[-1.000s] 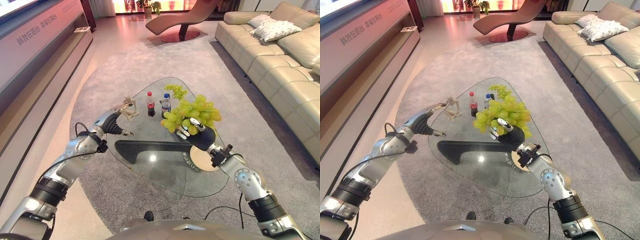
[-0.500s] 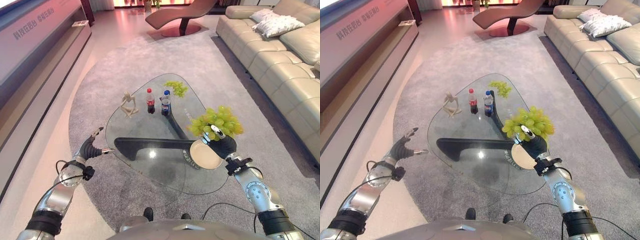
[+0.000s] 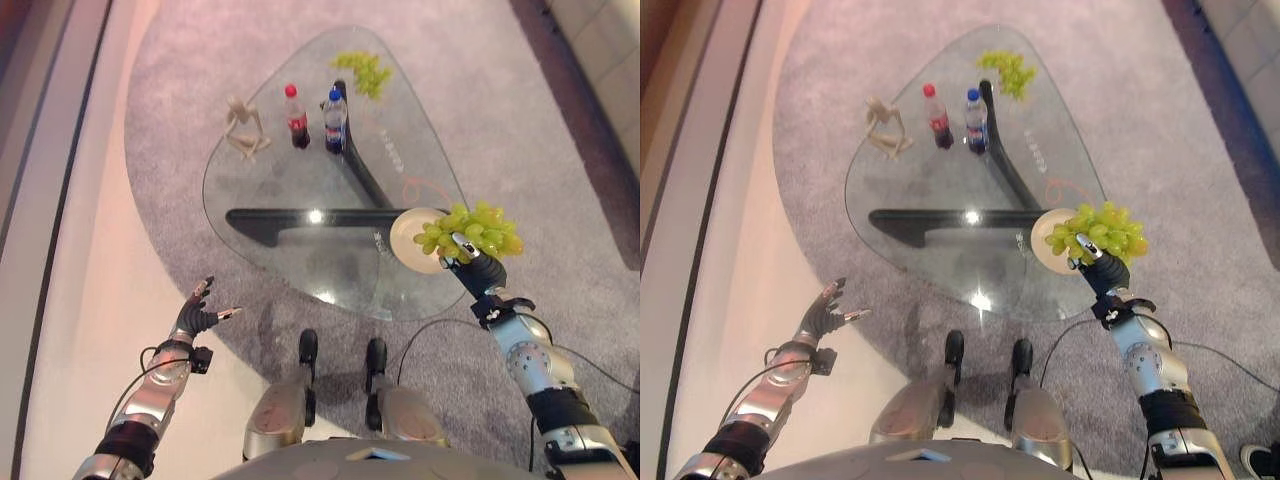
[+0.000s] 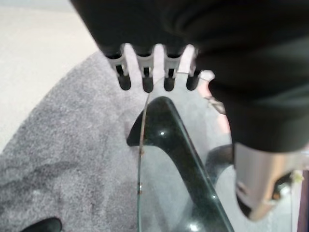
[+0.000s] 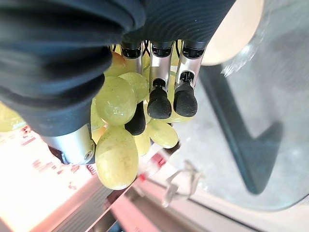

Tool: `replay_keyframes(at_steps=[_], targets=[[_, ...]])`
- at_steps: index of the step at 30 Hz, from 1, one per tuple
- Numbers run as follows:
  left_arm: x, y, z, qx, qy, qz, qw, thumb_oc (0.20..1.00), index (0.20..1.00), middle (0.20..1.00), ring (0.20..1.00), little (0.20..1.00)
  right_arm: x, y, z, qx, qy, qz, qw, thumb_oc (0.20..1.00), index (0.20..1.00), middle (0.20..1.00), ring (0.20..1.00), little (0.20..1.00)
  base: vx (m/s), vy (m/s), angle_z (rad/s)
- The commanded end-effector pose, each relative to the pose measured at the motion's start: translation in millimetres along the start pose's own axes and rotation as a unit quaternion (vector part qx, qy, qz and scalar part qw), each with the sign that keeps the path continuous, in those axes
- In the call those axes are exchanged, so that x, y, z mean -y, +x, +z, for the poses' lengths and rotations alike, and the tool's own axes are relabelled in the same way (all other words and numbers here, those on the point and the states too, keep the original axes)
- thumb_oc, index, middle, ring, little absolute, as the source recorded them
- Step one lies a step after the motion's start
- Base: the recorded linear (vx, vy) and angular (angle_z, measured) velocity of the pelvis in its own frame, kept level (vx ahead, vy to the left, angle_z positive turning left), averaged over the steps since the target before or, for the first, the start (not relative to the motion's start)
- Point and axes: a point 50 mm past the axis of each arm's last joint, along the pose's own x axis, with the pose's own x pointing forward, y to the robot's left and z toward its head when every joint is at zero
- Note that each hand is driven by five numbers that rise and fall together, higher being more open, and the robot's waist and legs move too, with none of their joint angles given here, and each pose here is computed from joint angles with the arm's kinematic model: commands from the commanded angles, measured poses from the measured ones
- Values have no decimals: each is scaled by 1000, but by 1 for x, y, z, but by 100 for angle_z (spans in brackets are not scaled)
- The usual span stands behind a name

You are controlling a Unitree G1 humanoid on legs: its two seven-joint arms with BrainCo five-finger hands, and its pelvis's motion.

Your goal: Pick up fruits into the plate

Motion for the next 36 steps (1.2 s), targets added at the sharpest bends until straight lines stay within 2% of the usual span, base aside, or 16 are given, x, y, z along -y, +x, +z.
replay_keyframes(at_steps=[1, 11, 16, 26, 31, 32, 33, 34, 36], targets=[[-8, 15, 23, 48, -10, 19, 999, 1000, 1000, 1000, 1000, 1000, -23, 25, 59, 107, -60, 45, 991, 200, 200, 200, 200, 200, -102, -43, 0], [2, 31, 44, 66, -28, 17, 997, 1000, 1000, 1000, 1000, 1000, -20, 50, 83, 91, -99, 21, 991, 200, 200, 200, 200, 200, -50, -28, -1], [10, 36, 45, 47, -30, 8, 998, 1000, 1000, 1000, 1000, 1000, -23, 65, 98, 89, -121, -1, 989, 200, 200, 200, 200, 200, -23, -4, -2], [31, 34, 16, -26, -14, -26, 999, 1000, 1000, 1000, 1000, 1000, -24, 88, 121, 56, -154, -64, 984, 200, 200, 200, 200, 200, -17, 17, 9], [42, 31, 13, -27, -18, -40, 999, 1000, 1000, 1000, 1000, 1000, -19, 93, 131, 44, -157, -106, 981, 213, 213, 213, 213, 213, -22, 32, 9], [42, 31, 13, -27, -19, -41, 999, 1000, 1000, 1000, 1000, 1000, -18, 94, 132, 43, -157, -109, 981, 291, 291, 291, 291, 291, 0, 0, 0], [43, 31, 13, -26, -19, -43, 999, 1000, 1000, 1000, 1000, 1000, -17, 94, 133, 41, -156, -116, 980, 551, 551, 551, 551, 551, 0, 0, 0], [45, 31, 13, -26, -20, -45, 998, 1000, 1000, 1000, 1000, 1000, -15, 94, 134, 37, -151, -124, 980, 1000, 1000, 1000, 1000, 1000, 0, 0, 0], [47, 31, 14, -25, -21, -48, 998, 1000, 1000, 1000, 1000, 1000, -12, 95, 135, 36, -141, -133, 980, 1000, 1000, 1000, 1000, 1000, -13, 17, 0]])
